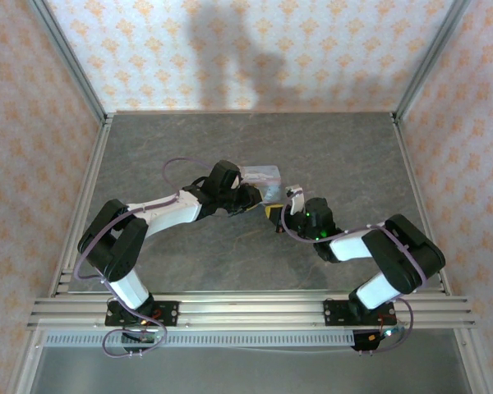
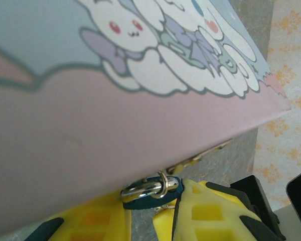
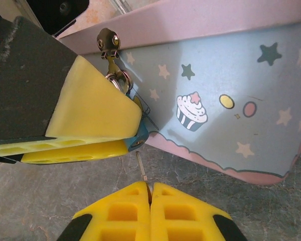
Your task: Unlock the padlock with the key
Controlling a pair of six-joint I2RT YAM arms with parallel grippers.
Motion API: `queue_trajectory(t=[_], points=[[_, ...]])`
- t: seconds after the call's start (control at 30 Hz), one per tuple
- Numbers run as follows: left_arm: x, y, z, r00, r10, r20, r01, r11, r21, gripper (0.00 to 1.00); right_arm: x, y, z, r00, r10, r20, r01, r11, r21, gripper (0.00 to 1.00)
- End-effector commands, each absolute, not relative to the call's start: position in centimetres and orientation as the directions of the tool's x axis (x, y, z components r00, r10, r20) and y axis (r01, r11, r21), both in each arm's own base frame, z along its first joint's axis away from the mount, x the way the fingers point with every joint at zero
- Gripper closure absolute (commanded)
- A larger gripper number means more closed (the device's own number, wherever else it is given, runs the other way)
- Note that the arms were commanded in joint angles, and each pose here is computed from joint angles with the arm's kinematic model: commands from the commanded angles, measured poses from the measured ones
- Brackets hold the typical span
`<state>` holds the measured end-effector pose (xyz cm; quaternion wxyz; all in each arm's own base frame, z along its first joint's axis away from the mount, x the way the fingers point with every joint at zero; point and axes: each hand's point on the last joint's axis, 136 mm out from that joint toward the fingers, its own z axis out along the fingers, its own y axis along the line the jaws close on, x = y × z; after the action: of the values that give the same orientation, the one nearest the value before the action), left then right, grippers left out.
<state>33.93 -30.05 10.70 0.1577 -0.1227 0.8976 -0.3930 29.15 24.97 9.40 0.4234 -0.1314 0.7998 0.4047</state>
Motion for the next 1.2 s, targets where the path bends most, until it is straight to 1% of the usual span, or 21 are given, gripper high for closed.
queue_trajectory(t=[0.0,0.47,1.17], points=[[34.6,-31.2,13.7,-0.912,-0.333,-0.238,-0.020,0.617,-0.786,0.78,29.7,25.2,10.6,-0.567,0.152,-0.809,-0.583,0.620,0.525,1.00],[34.5,-31.3,13.8,-0.914,-0.331,-0.237,-0.017,0.613,-0.790,0.78,30.2,25.4,10.9,-0.546,0.163,-0.822,-0.592,0.619,0.516,1.00],[34.3,-31.4,13.9,-0.916,-0.327,-0.232,-0.017,0.609,-0.793,0.78,31.1,25.7,11.9,-0.466,0.178,-0.866,-0.636,0.613,0.468,1.00]])
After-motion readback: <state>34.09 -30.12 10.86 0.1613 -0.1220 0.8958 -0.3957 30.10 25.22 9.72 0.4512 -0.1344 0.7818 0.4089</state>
